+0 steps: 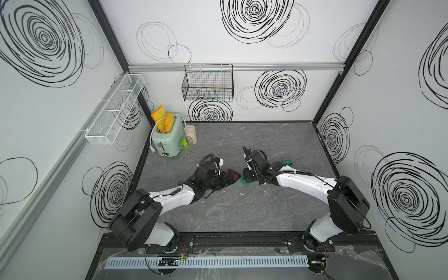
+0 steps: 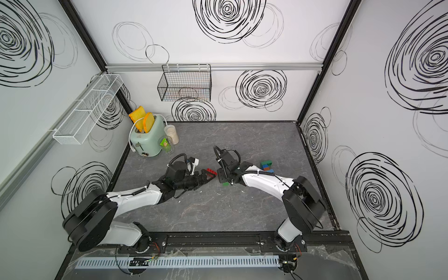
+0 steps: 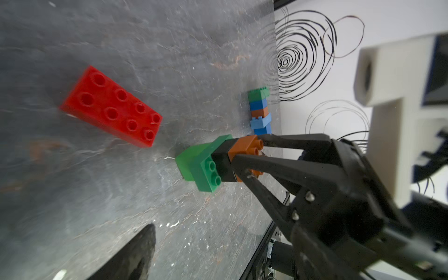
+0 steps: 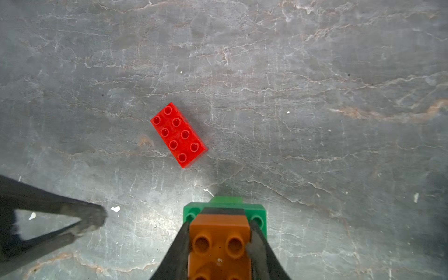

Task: Assemble the letter f with lego
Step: Assemble the lego brick with the lego brick.

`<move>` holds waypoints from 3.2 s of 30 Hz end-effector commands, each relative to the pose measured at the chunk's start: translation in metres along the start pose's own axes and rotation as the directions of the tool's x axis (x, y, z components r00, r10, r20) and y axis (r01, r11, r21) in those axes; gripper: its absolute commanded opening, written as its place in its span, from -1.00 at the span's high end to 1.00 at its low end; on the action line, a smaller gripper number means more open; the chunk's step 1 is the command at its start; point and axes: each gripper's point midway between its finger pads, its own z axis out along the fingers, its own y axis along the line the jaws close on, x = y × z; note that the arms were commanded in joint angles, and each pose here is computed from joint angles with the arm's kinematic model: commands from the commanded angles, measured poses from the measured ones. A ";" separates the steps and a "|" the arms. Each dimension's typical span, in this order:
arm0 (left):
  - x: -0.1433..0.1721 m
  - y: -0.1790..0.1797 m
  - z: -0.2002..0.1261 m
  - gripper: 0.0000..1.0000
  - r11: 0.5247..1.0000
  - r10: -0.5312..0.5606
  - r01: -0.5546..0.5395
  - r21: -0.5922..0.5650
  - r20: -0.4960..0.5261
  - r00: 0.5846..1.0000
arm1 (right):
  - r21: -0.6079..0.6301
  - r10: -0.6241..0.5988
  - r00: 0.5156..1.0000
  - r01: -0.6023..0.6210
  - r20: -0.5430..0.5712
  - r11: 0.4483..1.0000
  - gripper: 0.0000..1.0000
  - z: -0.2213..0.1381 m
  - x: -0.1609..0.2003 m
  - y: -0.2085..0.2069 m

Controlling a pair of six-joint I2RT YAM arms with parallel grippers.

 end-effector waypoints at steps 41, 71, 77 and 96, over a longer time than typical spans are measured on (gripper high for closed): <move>-0.062 0.057 -0.088 -0.91 0.987 -0.024 0.039 -0.153 0.097 0.995 | 0.242 0.140 0.967 -0.086 -0.213 0.966 0.26 0.008 0.074 -0.042; -0.060 0.061 -0.089 -0.91 0.988 -0.034 0.049 -0.149 0.101 0.994 | 0.250 0.118 0.981 -0.078 -0.153 0.965 0.19 -0.005 0.036 -0.038; -0.060 0.062 -0.088 -0.91 0.987 -0.038 0.052 -0.149 0.101 0.994 | 0.239 0.117 0.981 -0.079 -0.152 0.968 0.10 -0.004 0.033 -0.035; -0.060 0.065 -0.088 -0.94 0.987 -0.039 0.054 -0.154 0.100 0.994 | 0.168 0.068 0.996 -0.057 -0.059 0.984 -0.38 -0.028 -0.009 -0.014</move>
